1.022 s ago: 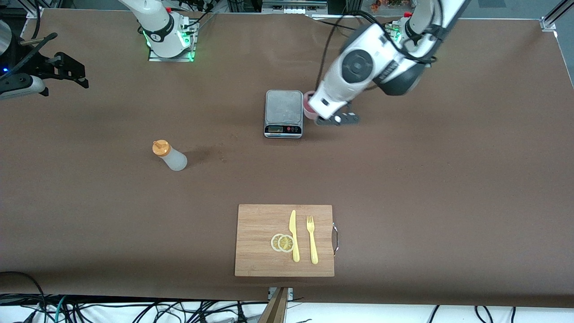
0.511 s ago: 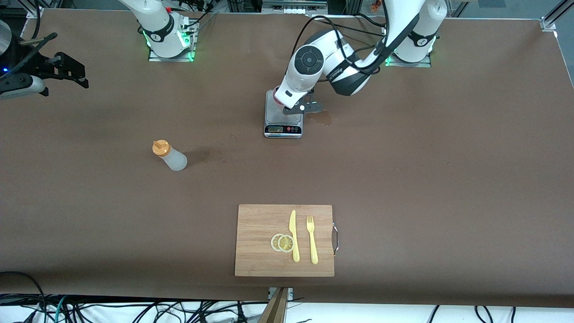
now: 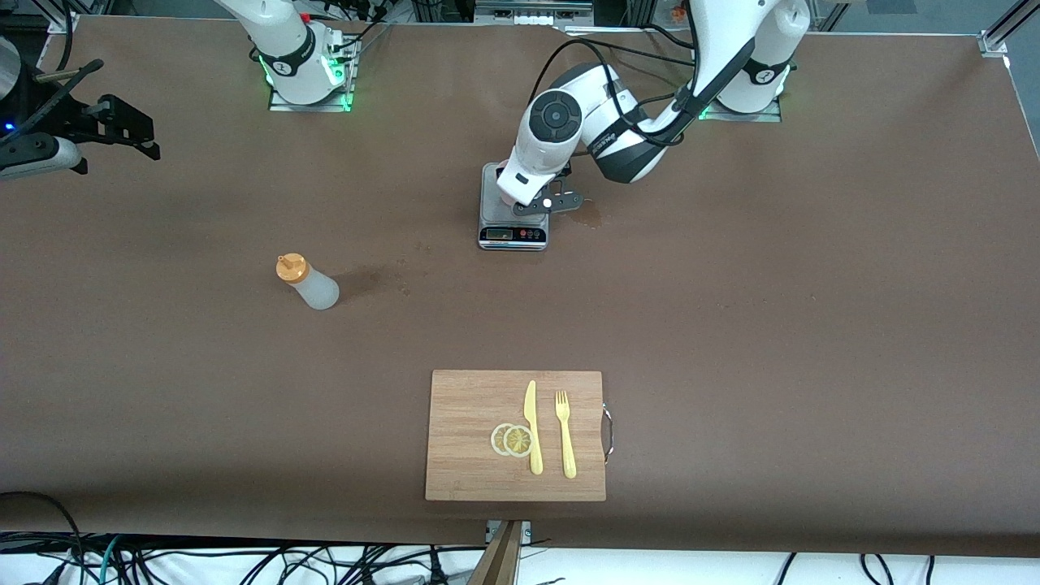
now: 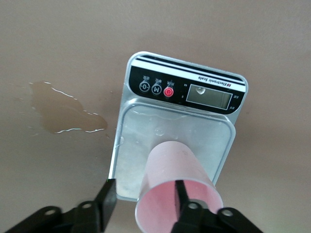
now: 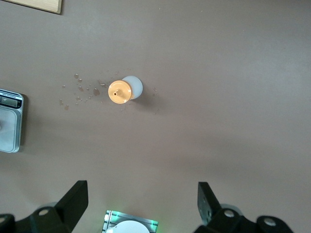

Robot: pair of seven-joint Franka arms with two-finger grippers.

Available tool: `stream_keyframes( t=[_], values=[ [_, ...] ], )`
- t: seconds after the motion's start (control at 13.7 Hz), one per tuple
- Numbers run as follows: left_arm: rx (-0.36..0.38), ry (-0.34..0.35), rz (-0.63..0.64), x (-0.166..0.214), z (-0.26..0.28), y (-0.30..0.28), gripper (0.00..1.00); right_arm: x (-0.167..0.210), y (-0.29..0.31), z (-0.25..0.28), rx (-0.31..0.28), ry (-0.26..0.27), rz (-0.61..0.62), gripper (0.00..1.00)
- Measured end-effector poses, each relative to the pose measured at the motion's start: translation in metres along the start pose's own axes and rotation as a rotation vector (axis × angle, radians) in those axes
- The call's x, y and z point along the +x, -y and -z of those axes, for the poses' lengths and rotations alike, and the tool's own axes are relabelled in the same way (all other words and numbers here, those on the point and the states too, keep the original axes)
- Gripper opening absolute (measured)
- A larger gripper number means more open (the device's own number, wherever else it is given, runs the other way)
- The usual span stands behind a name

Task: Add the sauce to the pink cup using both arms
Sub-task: 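Carry the pink cup with the left gripper onto the scale, then open the left gripper and withdraw it from the cup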

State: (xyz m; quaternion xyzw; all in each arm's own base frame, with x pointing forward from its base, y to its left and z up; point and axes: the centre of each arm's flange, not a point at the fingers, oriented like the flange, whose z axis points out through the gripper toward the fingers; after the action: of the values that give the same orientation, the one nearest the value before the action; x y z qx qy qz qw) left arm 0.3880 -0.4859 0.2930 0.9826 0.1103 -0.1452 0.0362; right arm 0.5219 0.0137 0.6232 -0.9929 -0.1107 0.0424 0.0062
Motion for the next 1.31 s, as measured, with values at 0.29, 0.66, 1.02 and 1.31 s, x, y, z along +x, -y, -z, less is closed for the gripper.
stream_keyframes(
  t=[0.29,0.66,1.02,1.31],
  values=[
    [0.121,-0.013,0.014,-0.002,0.101,0.012,1.00,-0.002,-0.011,0.003,0.003,-0.006,-0.019,1.00],
    [0.108,0.010,-0.054,0.083,0.243,0.094,1.00,-0.002,-0.010,0.001,0.005,0.004,0.199,1.00],
    [0.035,-0.027,-0.231,0.166,0.311,0.208,1.00,0.000,-0.006,-0.005,0.014,0.022,0.350,1.00],
    [0.099,-0.090,-0.301,0.193,0.343,0.303,1.00,0.021,-0.001,-0.035,0.115,0.032,0.564,1.00]
  ],
)
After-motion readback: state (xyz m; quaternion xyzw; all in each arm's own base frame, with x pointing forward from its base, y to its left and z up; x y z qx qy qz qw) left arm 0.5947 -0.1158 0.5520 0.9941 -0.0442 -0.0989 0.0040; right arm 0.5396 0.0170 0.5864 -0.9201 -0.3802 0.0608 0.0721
